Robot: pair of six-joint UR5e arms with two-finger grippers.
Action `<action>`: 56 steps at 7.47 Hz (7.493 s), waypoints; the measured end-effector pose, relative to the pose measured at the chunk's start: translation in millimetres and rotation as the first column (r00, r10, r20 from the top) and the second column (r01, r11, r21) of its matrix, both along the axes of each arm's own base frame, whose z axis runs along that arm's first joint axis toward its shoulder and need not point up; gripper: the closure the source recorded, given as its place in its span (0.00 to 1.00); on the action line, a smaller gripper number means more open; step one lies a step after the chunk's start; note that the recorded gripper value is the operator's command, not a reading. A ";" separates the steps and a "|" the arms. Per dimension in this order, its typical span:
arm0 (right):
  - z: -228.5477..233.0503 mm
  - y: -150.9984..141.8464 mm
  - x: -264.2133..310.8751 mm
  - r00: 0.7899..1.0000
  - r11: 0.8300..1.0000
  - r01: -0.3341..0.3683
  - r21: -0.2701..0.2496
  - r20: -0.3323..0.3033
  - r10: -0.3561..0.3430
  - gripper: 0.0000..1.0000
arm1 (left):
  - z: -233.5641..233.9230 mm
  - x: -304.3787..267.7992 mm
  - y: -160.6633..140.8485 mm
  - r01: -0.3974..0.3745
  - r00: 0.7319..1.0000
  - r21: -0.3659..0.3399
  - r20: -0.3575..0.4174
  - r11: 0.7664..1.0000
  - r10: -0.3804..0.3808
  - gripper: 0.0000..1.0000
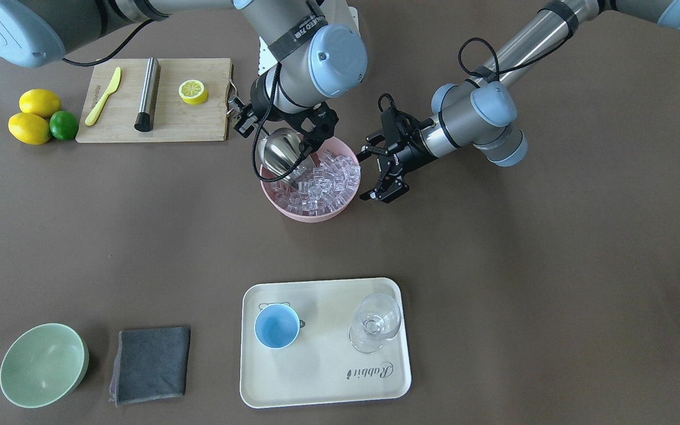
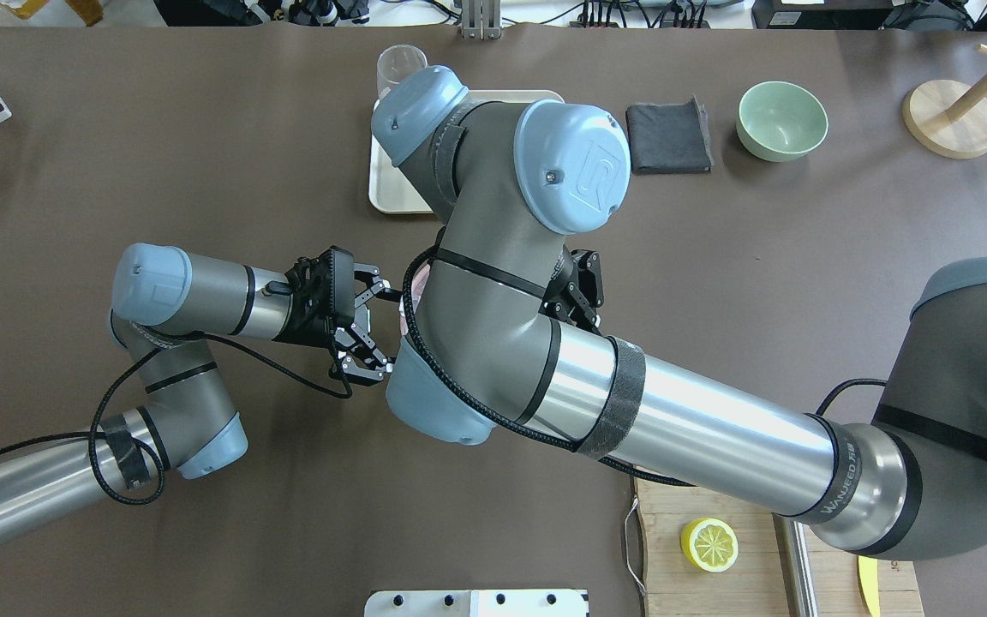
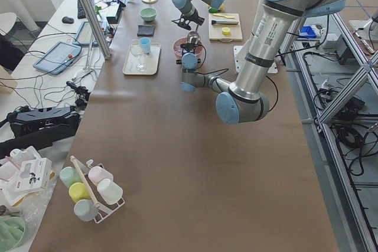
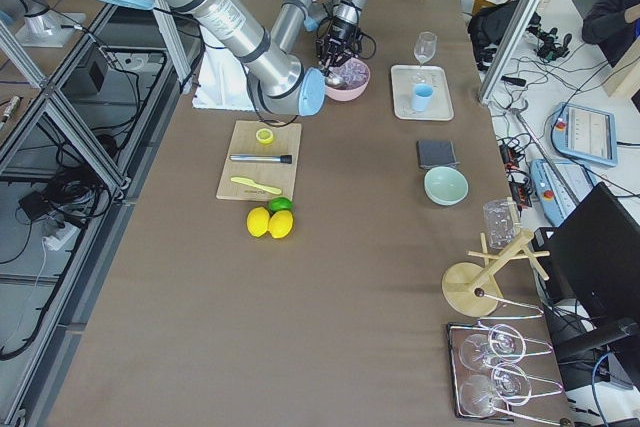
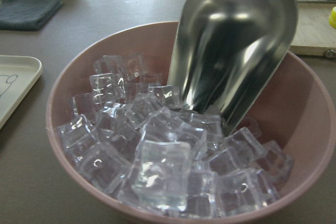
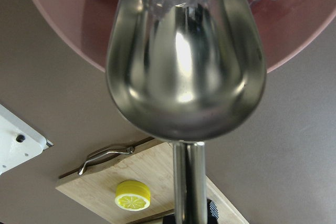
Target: Put ice in cup with scoop
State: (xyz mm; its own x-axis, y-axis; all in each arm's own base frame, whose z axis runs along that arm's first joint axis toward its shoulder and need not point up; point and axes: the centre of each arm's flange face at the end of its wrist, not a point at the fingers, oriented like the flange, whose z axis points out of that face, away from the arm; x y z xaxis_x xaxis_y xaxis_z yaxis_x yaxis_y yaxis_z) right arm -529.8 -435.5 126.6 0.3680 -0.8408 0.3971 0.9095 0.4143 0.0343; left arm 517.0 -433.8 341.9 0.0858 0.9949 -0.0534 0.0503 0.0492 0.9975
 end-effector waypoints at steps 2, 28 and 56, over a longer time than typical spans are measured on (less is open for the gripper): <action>-1.3 -0.8 -1.9 1.000 1.000 -0.009 0.016 0.026 0.008 1.00 | 0.5 0.2 -0.1 0.000 1.000 -0.001 0.001 1.000 0.000 0.02; 69.6 37.1 34.7 0.846 0.929 -0.141 0.343 0.530 -0.067 1.00 | 9.8 -17.9 -10.6 -0.031 0.999 -0.007 0.014 0.999 0.032 0.02; 129.2 -28.2 187.0 0.559 0.863 -0.503 0.041 0.777 0.289 1.00 | 136.1 -277.4 -53.3 0.295 0.867 -0.489 0.498 0.821 -0.015 0.02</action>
State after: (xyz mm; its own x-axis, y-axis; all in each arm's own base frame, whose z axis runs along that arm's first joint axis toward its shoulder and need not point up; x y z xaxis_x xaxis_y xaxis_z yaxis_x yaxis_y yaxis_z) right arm -342.7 -463.7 255.9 0.3668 -0.7838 0.5011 0.2771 0.6062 0.7454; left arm 239.6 -487.1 477.9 0.3897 0.7848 -0.4820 -0.3419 0.6092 0.7155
